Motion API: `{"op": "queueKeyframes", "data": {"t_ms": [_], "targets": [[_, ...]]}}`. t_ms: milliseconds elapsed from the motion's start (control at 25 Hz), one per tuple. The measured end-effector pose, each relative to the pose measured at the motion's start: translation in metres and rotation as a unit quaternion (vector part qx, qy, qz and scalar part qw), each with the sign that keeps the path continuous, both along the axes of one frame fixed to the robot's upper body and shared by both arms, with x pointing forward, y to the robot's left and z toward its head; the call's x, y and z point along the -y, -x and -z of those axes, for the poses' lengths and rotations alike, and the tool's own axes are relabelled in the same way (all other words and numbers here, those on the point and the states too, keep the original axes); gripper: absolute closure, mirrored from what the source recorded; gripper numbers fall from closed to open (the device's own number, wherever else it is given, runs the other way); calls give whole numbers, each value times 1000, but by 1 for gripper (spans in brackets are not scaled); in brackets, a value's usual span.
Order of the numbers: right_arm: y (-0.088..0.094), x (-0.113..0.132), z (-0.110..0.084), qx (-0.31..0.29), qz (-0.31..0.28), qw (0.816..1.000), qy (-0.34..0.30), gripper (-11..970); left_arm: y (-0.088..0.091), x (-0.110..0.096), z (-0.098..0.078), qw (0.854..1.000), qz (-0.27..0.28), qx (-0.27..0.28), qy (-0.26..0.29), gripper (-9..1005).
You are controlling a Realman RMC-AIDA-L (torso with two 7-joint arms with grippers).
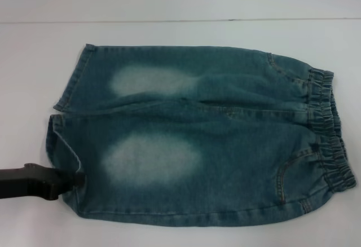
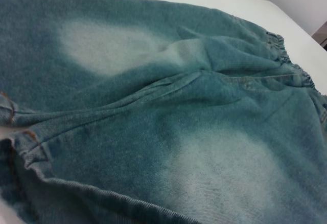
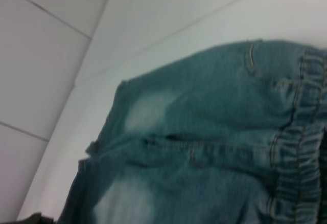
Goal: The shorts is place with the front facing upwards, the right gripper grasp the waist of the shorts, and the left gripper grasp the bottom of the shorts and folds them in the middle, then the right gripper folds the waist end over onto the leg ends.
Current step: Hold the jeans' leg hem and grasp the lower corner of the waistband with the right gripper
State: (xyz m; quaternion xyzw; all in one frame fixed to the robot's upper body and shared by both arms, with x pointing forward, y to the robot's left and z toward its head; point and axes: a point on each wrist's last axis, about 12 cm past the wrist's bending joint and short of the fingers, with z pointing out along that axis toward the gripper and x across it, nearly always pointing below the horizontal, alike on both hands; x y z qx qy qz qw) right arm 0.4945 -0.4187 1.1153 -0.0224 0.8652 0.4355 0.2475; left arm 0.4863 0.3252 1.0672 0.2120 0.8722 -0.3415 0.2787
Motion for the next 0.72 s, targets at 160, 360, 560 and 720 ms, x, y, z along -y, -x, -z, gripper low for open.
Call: {"op": "queueKeyframes", "data": {"t_ms": [160, 360, 560, 720], "targets": [[-2, -4, -3, -21, -13, 1000, -6, 11, -3, 1, -2, 1000, -8, -2, 2, 969], [-5, -11, -1, -53, -36, 998, 5, 10, -4, 0, -4, 1000, -14, -3, 3, 969], [-9, -14, 1, -82, -48, 995, 31, 11, -5, -1, -5, 1000, -15, 0, 5, 968], [-11, -14, 3, -87, -46, 994, 42, 13, -5, 0, -6, 1000, -14, 1, 5, 968]]}}
